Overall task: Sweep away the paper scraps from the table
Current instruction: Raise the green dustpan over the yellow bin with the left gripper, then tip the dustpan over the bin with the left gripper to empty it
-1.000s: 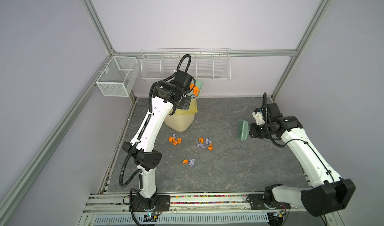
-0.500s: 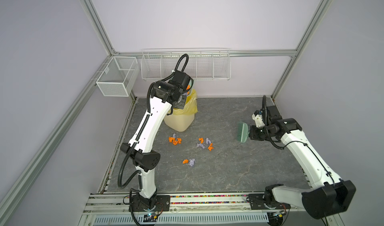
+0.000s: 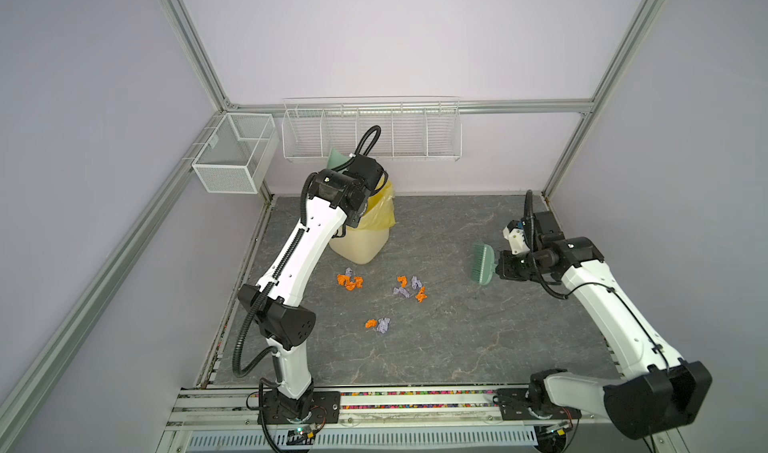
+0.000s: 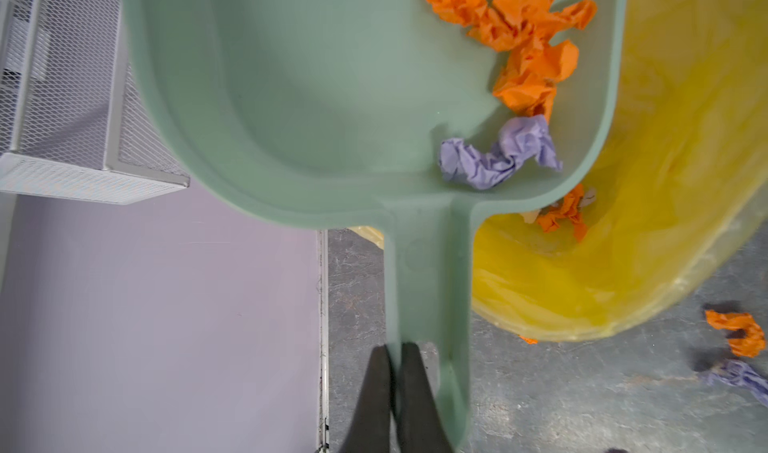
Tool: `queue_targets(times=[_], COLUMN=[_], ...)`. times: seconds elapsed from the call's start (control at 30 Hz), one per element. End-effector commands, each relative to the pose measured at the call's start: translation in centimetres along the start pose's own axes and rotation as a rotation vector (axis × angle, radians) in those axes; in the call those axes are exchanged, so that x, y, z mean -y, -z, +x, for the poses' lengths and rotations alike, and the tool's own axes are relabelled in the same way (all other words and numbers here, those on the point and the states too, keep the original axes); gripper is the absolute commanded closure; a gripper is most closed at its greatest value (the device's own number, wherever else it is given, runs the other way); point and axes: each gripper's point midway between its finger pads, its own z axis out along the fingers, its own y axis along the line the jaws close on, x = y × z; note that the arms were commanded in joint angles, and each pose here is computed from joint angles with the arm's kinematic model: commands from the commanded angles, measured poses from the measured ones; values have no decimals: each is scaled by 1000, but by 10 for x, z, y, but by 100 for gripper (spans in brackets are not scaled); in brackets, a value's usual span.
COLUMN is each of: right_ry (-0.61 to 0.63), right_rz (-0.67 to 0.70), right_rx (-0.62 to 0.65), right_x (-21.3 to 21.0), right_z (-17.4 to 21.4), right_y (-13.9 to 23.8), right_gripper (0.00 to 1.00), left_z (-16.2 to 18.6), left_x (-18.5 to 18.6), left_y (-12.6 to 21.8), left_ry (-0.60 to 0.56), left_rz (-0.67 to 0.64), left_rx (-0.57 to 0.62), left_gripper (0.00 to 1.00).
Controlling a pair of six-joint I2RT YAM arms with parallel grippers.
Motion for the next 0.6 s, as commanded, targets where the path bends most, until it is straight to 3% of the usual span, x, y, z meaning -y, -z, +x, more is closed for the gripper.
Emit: queue_targets(times=[0.0,0.27,0.57], right_ry=[-2,-16,-30], right_rz=[-22,-30,-31], right_rx=[18,5,19], right_x=[-3,-3,-4], right_z=[-2,1,-4], right_y=[3,-4,-2], right_gripper=[93,93,93], left_z=[1,8,-4], left_x=[-28,-46,-44], left_y=[10,3,6], left_ry=[20,-49,-119], left_rz=[-88,-281,-398], left_rx=[31,35,78], left_gripper=[100,100,100])
